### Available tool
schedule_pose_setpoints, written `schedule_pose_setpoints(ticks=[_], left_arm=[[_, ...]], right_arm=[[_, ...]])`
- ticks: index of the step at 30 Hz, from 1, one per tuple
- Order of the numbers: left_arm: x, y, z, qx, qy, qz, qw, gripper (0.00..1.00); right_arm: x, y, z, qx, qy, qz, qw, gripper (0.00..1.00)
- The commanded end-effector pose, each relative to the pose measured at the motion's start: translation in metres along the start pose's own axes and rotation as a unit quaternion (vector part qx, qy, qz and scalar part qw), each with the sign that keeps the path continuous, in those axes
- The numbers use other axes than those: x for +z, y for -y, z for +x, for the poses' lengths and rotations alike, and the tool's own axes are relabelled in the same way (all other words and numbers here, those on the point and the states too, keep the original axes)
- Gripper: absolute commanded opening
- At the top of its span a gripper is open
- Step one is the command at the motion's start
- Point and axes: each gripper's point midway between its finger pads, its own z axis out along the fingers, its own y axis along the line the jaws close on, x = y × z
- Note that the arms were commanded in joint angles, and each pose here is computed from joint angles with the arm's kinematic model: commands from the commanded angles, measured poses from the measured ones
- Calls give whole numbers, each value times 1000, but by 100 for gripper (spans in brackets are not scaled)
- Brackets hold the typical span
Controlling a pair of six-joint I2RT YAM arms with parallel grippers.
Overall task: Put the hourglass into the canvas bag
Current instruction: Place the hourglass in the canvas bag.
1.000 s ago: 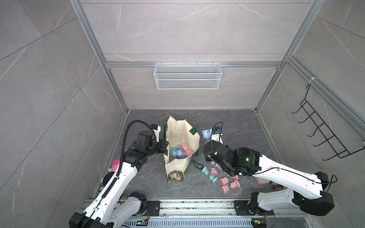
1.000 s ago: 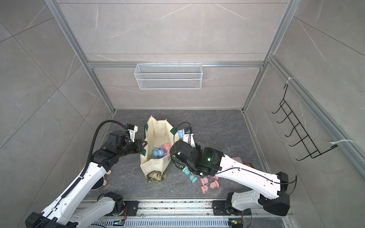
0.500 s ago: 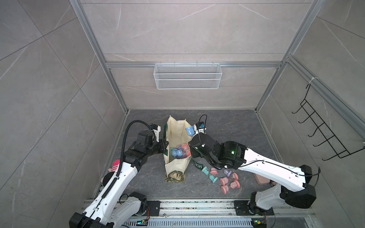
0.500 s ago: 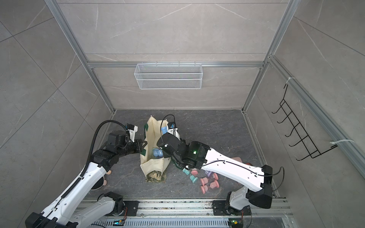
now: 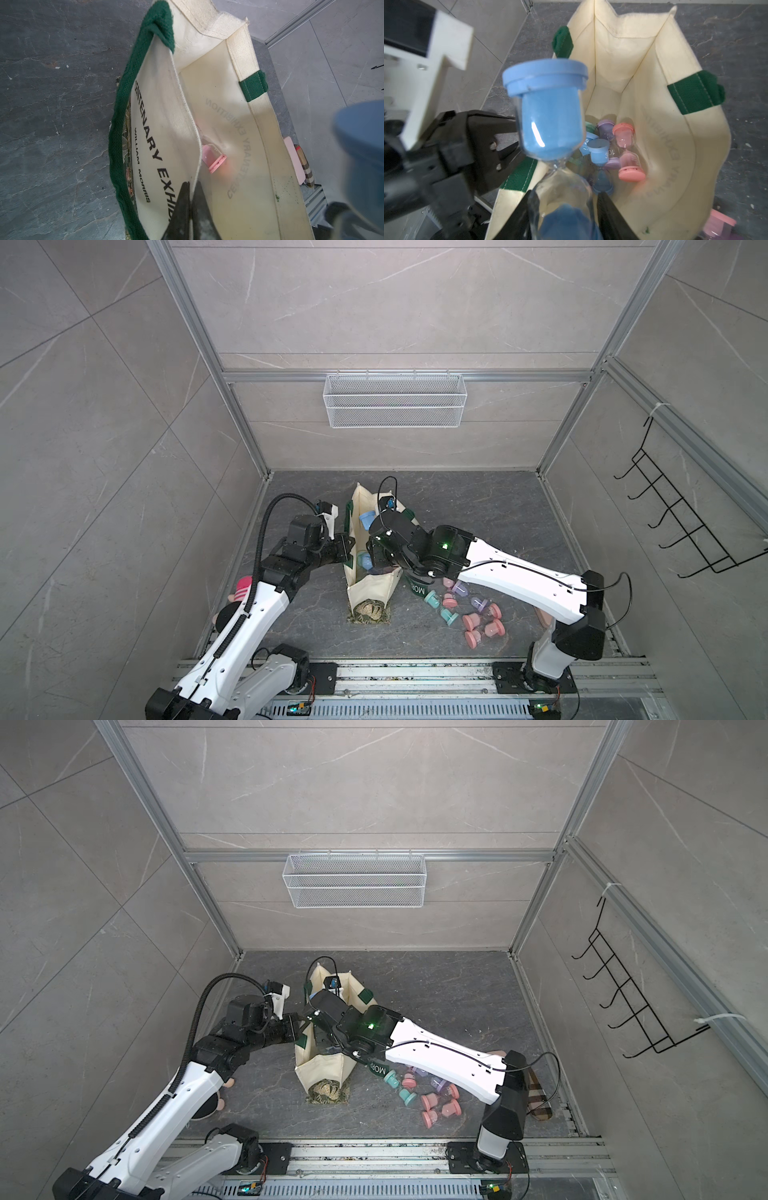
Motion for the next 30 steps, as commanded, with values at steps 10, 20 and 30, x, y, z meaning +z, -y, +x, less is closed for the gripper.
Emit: schedule_pose_setpoints(ticks=[10, 20, 30], left_arm=[[-3, 5, 2, 3, -1, 15, 1000, 0], [-1, 4, 3, 2, -4, 14, 1000, 0], [-1, 4, 2, 3, -3, 13, 1000, 0]], right_arm=[[56, 19, 27, 59, -104, 4, 993, 6], [84, 26, 41, 55, -130, 23, 990, 6], [111, 36, 64, 54, -161, 50, 984, 6]])
